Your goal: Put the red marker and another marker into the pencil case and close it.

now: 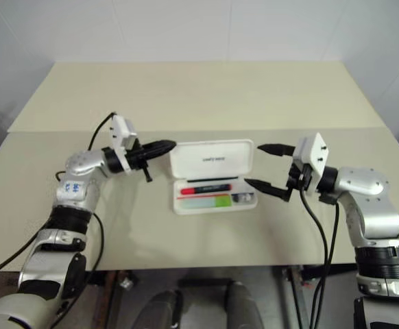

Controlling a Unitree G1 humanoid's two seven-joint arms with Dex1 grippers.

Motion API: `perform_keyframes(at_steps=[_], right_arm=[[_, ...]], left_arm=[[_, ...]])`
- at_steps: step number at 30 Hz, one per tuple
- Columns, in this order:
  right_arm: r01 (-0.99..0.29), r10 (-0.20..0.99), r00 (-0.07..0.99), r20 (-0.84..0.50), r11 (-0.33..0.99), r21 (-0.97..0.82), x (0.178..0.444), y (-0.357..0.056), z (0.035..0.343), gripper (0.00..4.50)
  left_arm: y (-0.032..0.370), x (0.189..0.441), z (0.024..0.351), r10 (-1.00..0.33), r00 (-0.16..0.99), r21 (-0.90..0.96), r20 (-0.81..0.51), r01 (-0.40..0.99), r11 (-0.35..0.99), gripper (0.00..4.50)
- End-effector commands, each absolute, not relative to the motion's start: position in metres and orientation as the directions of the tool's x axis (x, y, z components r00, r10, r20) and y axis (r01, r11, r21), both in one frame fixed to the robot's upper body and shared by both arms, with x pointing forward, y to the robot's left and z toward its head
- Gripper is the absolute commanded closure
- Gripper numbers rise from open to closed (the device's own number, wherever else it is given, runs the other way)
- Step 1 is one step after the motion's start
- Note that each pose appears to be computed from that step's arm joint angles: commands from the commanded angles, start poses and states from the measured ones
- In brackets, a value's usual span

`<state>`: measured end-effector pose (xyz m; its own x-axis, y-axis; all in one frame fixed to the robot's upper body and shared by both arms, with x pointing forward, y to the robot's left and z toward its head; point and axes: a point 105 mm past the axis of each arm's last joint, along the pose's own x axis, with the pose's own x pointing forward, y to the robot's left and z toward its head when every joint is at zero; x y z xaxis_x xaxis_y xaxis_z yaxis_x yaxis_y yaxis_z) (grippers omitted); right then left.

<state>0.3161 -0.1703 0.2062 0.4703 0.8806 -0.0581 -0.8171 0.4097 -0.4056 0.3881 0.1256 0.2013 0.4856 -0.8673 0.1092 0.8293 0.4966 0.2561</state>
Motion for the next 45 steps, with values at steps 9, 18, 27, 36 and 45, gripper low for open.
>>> perform_keyframes(at_steps=[9,18,27,36,45], right_arm=[[-0.808,0.887,0.460,-0.037,0.401,-0.432,0.313,-0.170,0.216,0.00],[-0.800,0.884,0.466,-0.035,0.404,-0.443,0.305,-0.171,0.221,0.00],[-0.800,0.878,0.478,-0.035,0.419,-0.430,0.299,-0.176,0.222,0.00],[-0.808,0.877,0.480,-0.031,0.428,-0.405,0.296,-0.177,0.220,0.00],[-0.814,0.881,0.473,0.026,0.448,-0.368,0.292,-0.168,0.220,0.00]], left_arm=[[0.144,0.409,0.198,-0.766,0.639,0.284,0.071,0.723,0.630,4.48],[0.118,0.404,0.182,-0.848,0.528,0.203,0.040,0.827,0.524,4.48],[0.100,0.369,0.198,-0.956,0.270,0.280,0.117,0.914,0.293,4.48],[0.082,0.336,0.171,-0.995,0.057,0.356,-0.087,0.934,0.023,4.48],[0.061,0.335,0.142,-0.979,0.073,0.289,-0.188,0.957,0.016,4.48]])
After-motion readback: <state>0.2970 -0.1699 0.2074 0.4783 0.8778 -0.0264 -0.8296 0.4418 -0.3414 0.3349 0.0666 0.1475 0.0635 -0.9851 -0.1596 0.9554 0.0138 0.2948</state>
